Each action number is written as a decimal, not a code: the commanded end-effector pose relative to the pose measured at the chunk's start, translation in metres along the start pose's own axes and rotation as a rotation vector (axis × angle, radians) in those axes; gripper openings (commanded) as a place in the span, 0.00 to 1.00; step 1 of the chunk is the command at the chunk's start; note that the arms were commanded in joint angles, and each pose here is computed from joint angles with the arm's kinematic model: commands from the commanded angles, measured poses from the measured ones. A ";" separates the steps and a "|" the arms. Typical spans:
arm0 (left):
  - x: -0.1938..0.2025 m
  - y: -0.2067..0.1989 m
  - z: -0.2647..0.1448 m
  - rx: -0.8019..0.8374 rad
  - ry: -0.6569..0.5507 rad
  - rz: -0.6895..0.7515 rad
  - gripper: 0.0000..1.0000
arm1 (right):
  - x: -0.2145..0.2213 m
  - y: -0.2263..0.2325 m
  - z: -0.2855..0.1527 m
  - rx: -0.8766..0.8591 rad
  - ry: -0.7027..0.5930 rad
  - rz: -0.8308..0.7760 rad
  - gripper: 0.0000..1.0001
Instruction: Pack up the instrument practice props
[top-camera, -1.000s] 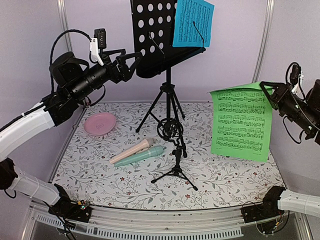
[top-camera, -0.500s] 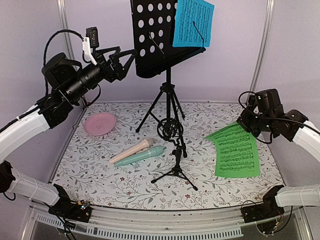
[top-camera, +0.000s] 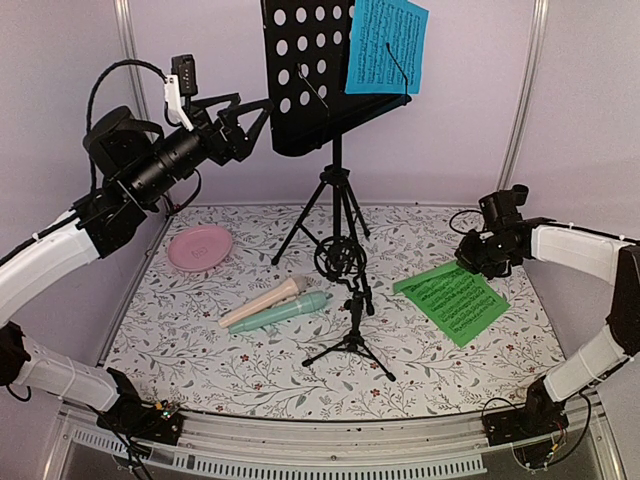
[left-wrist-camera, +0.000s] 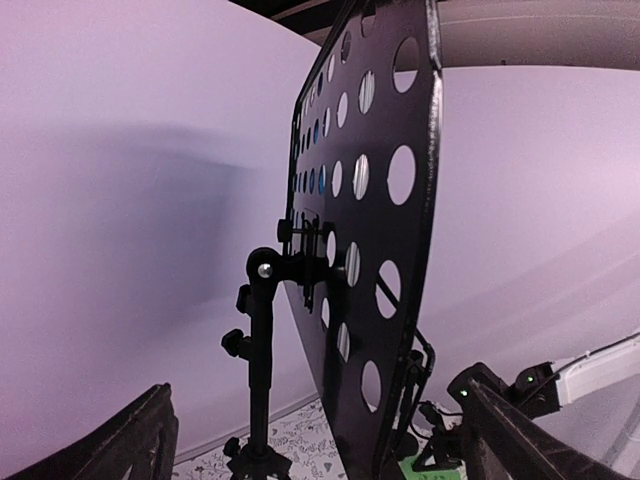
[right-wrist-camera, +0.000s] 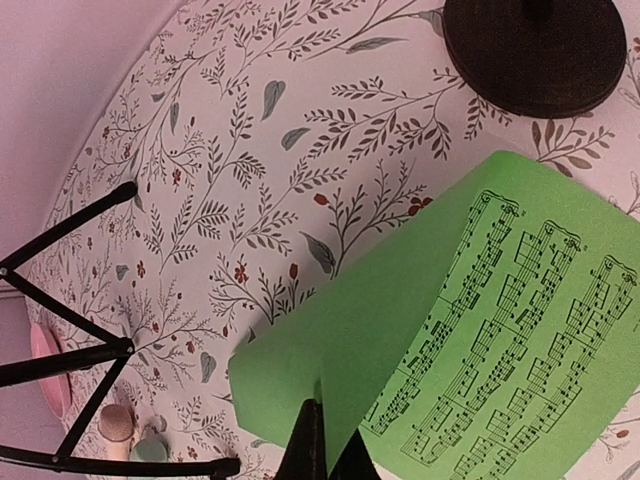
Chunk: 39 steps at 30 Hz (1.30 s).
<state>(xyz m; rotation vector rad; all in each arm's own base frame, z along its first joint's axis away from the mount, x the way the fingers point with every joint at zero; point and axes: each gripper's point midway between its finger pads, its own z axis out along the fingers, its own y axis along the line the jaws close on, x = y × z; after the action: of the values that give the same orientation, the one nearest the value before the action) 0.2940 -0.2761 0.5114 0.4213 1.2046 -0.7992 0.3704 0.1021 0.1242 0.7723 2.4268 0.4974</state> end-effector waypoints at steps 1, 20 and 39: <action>-0.004 0.004 -0.003 -0.009 -0.021 0.013 0.99 | -0.016 0.021 0.009 -0.054 -0.021 -0.024 0.00; -0.007 0.006 -0.006 -0.016 -0.029 0.019 0.99 | -0.040 0.065 0.059 -0.091 0.040 -0.052 0.58; -0.007 0.009 -0.008 -0.030 -0.035 0.028 0.97 | -0.029 0.088 0.035 -0.272 0.057 -0.164 0.64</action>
<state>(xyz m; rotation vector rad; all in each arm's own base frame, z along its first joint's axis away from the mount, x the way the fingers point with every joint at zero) 0.2925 -0.2707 0.5129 0.4131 1.1924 -0.7898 0.4536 0.1489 0.1277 0.5671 2.4366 0.6714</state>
